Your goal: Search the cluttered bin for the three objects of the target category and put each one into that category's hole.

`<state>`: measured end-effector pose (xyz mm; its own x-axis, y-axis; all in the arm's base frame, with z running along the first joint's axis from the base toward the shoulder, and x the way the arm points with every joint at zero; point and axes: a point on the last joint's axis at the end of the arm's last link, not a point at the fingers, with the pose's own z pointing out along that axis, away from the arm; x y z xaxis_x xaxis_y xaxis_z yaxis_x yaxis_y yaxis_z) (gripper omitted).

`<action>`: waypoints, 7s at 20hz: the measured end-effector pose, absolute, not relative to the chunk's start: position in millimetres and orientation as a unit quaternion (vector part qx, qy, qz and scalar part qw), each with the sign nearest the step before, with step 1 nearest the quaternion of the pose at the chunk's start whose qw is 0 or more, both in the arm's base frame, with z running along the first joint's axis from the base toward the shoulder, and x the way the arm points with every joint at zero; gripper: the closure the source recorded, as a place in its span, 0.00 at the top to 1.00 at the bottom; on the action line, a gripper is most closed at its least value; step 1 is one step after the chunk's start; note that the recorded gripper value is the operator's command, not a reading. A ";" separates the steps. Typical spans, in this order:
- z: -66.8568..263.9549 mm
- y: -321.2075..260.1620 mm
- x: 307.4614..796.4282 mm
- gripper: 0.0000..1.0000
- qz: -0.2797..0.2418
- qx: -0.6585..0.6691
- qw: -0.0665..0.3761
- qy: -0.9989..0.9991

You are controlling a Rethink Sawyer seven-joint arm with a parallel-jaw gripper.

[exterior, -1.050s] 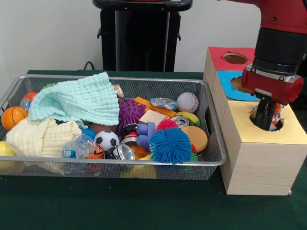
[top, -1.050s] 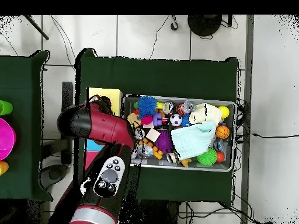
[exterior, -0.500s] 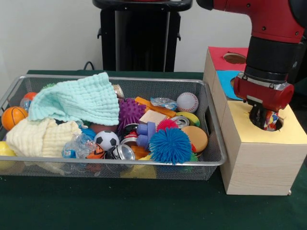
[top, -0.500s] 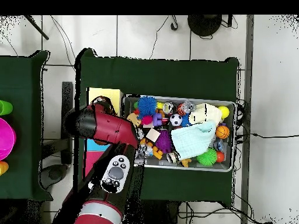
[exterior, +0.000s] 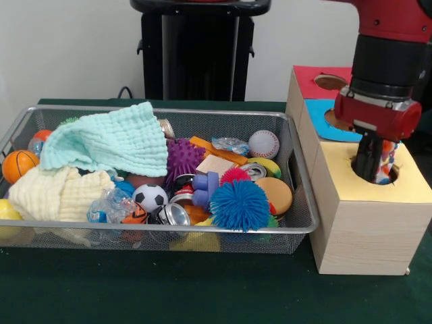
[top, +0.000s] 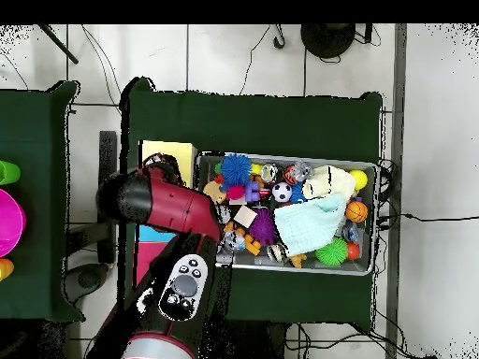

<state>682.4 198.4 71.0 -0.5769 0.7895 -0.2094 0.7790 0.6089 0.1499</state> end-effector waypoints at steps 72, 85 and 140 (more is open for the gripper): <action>118.8 227.3 667.6 0.00 0.032 0.432 0.082 0.897; 99.8 218.5 669.2 0.00 0.015 0.432 0.081 0.898; 225.1 158.4 672.2 0.00 0.008 0.453 0.069 0.889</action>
<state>672.2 158.4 225.1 -0.5798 0.8066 -0.1149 0.8044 0.5891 0.0767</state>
